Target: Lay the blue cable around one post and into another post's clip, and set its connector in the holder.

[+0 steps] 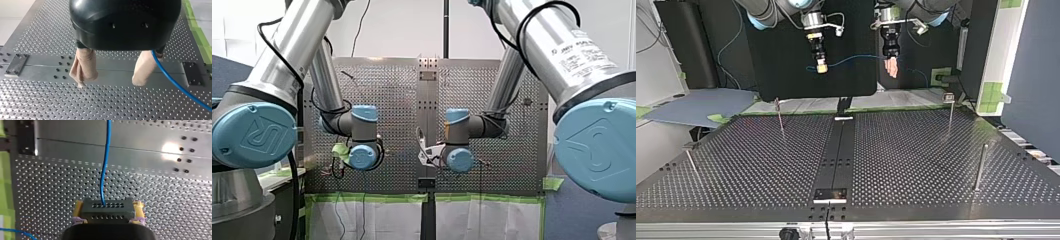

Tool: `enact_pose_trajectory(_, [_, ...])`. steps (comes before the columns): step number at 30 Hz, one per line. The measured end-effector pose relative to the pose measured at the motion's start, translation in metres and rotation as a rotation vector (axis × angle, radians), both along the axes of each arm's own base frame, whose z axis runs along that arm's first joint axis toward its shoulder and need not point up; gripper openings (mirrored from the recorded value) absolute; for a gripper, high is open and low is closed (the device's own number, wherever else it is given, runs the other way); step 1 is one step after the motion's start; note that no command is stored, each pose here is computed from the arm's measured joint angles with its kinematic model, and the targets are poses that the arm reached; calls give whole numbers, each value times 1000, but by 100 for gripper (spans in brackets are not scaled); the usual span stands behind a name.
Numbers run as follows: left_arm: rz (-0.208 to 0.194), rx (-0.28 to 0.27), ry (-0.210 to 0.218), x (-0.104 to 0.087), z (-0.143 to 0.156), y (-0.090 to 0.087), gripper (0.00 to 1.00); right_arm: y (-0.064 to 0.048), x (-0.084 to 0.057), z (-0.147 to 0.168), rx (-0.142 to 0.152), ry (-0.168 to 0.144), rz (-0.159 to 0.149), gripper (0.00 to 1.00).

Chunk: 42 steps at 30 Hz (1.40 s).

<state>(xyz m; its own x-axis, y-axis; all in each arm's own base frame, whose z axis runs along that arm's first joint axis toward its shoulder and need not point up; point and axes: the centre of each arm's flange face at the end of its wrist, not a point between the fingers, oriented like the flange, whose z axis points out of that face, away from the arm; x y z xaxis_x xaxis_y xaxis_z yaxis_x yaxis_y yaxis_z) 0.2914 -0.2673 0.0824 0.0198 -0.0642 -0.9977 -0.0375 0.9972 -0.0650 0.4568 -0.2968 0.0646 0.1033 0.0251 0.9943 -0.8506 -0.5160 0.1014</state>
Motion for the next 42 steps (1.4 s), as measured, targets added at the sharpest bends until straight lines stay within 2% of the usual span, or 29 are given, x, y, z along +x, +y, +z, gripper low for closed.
enact_pose_trajectory(14, [-4, 4, 4, -1, -1, 0, 100, 0, 0, -3, 5, 5, 0, 0])
enact_pose_trajectory(20, [-48, 53, 80, -19, -21, -3, 100, 0, 0, -3, 5, 5, 0, 0])
enact_pose_trajectory(25, [-55, 102, 159, -29, -42, 2, 100, 0, 0, -3, 5, 5, 0, 0])
enact_pose_trajectory(31, [-55, 138, 219, -36, -62, 6, 100, 0, 0, -3, 5, 5, 0, 0])
enact_pose_trajectory(36, [-55, 148, 236, -39, -68, 8, 100, 0, 0, -3, 5, 5, 0, 0])
enact_pose_trajectory(42, [-60, 136, 231, -35, -71, 6, 100, 2, 0, 2, 11, -5, -9, 0])
